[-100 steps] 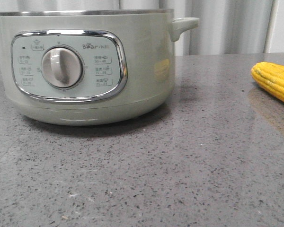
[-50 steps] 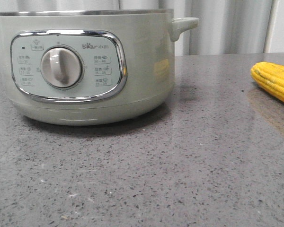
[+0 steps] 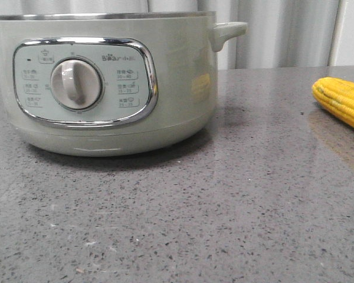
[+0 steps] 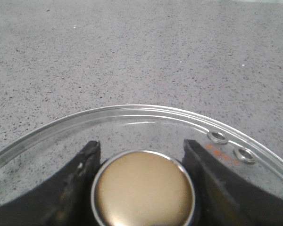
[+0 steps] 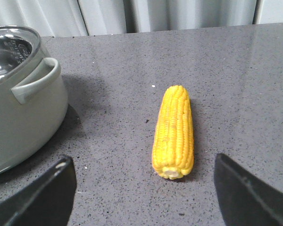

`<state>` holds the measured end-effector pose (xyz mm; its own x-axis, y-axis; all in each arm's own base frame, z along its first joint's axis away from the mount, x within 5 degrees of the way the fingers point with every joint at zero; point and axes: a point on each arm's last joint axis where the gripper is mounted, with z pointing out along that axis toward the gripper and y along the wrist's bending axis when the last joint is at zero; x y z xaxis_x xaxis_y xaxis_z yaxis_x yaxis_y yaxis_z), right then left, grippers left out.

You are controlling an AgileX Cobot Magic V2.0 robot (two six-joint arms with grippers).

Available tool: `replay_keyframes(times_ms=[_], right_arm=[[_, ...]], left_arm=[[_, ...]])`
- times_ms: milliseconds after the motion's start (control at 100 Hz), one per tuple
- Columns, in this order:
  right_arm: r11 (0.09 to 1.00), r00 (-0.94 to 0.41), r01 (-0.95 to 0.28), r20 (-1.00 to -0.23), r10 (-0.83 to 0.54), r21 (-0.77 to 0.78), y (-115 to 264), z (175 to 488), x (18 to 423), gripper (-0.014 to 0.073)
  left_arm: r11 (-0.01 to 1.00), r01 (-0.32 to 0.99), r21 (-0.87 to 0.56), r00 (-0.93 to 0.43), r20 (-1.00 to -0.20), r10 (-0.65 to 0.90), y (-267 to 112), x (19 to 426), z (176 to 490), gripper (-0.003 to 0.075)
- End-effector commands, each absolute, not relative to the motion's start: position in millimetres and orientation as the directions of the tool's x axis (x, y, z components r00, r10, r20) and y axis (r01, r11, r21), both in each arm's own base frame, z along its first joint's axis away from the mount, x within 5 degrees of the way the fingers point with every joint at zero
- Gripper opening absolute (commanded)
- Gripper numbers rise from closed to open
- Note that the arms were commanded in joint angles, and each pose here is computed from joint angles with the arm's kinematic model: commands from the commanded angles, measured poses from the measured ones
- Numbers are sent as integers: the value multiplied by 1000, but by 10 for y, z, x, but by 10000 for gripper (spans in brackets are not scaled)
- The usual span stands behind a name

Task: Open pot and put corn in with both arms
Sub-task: 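Lower the right gripper onto the yellow corn cob and grasp it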

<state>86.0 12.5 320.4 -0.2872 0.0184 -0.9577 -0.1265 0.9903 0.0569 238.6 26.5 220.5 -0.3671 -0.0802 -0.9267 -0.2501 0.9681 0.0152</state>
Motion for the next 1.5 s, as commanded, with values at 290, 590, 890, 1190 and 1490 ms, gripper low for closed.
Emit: replay_keyframes(times_ms=[290, 590, 890, 1190, 1490], right_arm=[[990, -198, -127, -980, 38, 64, 125, 3372, 885, 501], [988, -200, -132, -978, 56, 84, 133, 3373, 884, 501], [986, -153, -138, -985, 77, 98, 136, 3513, 877, 501], [985, -356, -141, -934, 39, 94, 191, 3780, 1251, 500], [992, -641, -120, -761, -98, -27, 197, 3595, 2033, 499]], left_arm=[[968, -245, 47, -357, -933, -45, 263, 2480, 2209, 281], [968, -245, 44, -346, -937, -45, 262, 2467, 2240, 416], [969, -247, 8, -171, -985, -35, 255, 2242, 2680, 545], [988, -145, -60, 17, -998, -58, 144, 1659, 3212, 453], [992, 110, -66, -14, -998, -65, -102, 964, 3339, 118]])
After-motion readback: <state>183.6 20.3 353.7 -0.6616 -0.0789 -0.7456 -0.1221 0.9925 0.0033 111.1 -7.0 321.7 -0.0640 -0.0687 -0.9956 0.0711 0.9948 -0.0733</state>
